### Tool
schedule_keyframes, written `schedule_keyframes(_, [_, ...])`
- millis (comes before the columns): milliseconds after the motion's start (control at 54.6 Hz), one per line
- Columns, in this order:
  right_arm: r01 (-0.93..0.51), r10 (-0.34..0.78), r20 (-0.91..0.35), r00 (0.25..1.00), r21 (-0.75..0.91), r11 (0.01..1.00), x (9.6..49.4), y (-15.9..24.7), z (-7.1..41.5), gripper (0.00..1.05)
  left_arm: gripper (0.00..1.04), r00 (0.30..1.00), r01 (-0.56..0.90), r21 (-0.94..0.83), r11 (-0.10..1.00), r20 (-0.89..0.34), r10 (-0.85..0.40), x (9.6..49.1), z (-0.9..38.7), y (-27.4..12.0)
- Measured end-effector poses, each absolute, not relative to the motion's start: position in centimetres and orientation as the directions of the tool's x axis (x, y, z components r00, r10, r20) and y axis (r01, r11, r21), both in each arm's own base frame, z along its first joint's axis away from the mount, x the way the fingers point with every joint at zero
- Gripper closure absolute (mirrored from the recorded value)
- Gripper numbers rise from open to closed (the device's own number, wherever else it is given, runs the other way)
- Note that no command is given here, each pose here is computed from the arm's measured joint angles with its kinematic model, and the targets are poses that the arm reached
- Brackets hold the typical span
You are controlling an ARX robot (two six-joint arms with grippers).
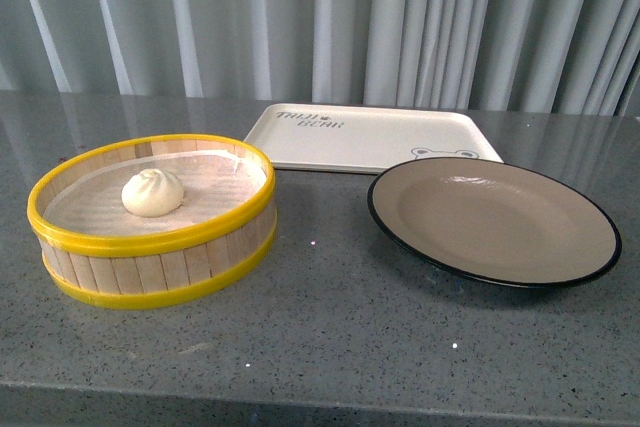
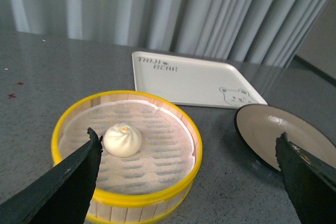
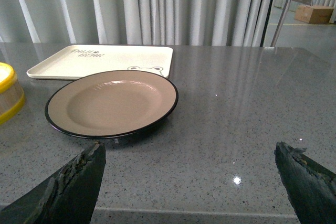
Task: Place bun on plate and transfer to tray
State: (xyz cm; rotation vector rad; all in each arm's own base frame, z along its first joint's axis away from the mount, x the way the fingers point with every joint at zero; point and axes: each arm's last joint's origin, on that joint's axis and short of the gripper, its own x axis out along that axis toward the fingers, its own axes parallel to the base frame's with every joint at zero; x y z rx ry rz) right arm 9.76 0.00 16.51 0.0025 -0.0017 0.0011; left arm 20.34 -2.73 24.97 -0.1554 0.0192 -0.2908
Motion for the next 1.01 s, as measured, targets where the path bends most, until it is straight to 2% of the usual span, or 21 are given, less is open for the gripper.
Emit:
schedule_keyframes(73, [-0.001, 0.001, 0.002, 1.0, 0.002, 1.0, 9.8, 0.0, 16.5, 0.08, 0.07, 0.933, 0.339, -0.145, 0.929, -0.074, -0.352, 23.7, 25.0, -3.8])
schedule_keyframes(256, [-0.001, 0.001, 0.002, 1.0, 0.002, 1.0, 9.8, 0.0, 16.5, 0.08, 0.07, 0.921, 0.353, -0.071, 0.933, -0.152, -0.359, 29.2, 25.1, -5.1])
schedule_keyframes(550, [-0.001, 0.001, 0.002, 1.0, 0.002, 1.0, 9.8, 0.0, 16.5, 0.08, 0.07, 0.894, 0.407, 0.073, 0.91, -0.234, -0.382, 34.3, 24.6, -6.5])
schedule_keyframes(1007, [-0.001, 0.001, 0.002, 1.0, 0.002, 1.0, 9.8, 0.0, 16.5, 0.08, 0.07, 0.888, 0.289, 0.208, 0.935, -0.422, -0.181, 39.1, 21.8, -6.3])
